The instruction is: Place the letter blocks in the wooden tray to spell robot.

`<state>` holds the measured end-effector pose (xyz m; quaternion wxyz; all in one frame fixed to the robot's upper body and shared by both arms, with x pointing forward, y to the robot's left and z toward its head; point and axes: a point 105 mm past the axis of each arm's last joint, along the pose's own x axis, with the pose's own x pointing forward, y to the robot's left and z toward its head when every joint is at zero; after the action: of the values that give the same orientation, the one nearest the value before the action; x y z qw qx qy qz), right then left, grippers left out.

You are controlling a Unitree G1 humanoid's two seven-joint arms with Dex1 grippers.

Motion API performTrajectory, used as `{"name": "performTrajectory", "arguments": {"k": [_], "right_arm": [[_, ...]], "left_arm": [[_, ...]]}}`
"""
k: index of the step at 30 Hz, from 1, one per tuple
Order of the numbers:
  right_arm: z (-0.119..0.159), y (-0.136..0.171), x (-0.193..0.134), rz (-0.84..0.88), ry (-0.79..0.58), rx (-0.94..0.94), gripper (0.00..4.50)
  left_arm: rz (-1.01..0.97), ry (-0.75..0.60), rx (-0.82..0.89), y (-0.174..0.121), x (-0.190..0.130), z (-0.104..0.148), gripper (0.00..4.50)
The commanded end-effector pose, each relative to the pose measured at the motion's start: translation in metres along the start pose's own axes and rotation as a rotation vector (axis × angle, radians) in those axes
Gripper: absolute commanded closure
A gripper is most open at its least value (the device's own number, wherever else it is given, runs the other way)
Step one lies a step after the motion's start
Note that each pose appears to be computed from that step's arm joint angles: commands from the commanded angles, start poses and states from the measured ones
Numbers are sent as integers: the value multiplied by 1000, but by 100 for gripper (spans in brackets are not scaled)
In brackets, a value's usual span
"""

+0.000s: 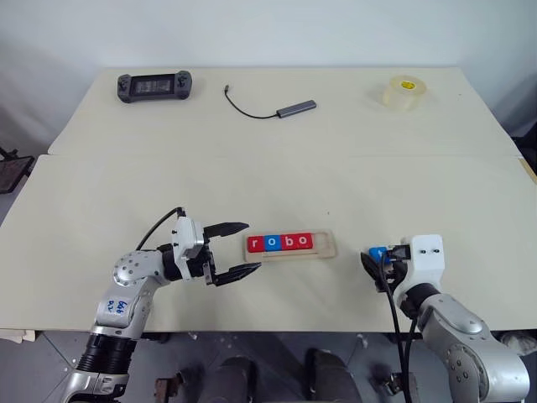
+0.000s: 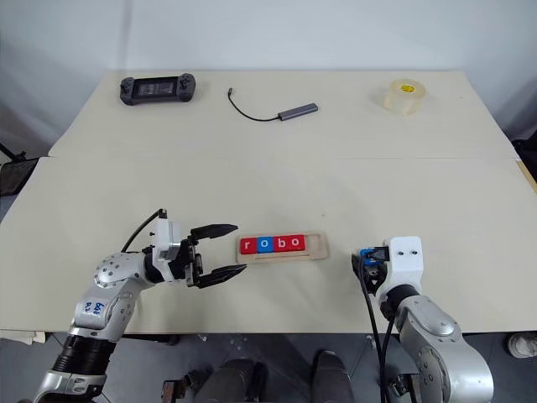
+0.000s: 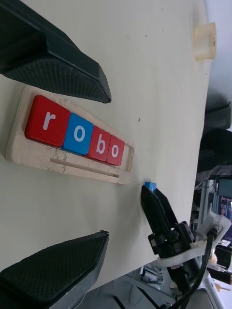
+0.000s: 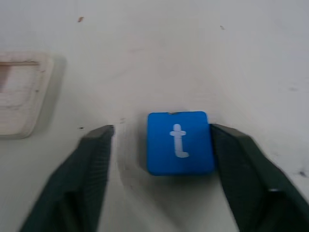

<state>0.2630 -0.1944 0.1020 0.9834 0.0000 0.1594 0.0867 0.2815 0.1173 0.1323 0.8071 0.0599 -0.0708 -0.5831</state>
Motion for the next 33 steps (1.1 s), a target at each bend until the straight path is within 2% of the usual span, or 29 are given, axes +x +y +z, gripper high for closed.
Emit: {"name": "performTrajectory", "arguments": {"k": [1, 5, 8, 11, 16, 22, 25, 30, 33], "right_arm": [[19, -7, -9, 127, -39, -153, 70], [26, -27, -14, 335, 5, -419, 70], [24, -34, -16, 569, 68, -619, 70], [24, -48, -9, 681, 123, -760, 70], [33, -61, 11, 793, 164, -853, 70], [37, -59, 31, 914, 188, -912, 70], [34, -57, 33, 953, 198, -911, 130], [36, -50, 36, 990, 178, -914, 296], [45, -45, 38, 991, 155, -928, 304]], "left_arm": [[11, -18, 31, 0, -2, 8, 0], [31, -14, 30, -1, -6, 7, 0], [39, -15, 35, -1, -7, 8, 0], [36, -12, 43, -1, -9, 10, 0], [-39, 12, 41, -11, -13, 12, 0], [-84, 47, 48, -18, -17, 12, 0], [-56, 44, 56, -16, -18, 12, 0], [-19, 44, 58, -17, -20, 11, 0], [-10, 44, 59, -17, -20, 11, 0]]}}
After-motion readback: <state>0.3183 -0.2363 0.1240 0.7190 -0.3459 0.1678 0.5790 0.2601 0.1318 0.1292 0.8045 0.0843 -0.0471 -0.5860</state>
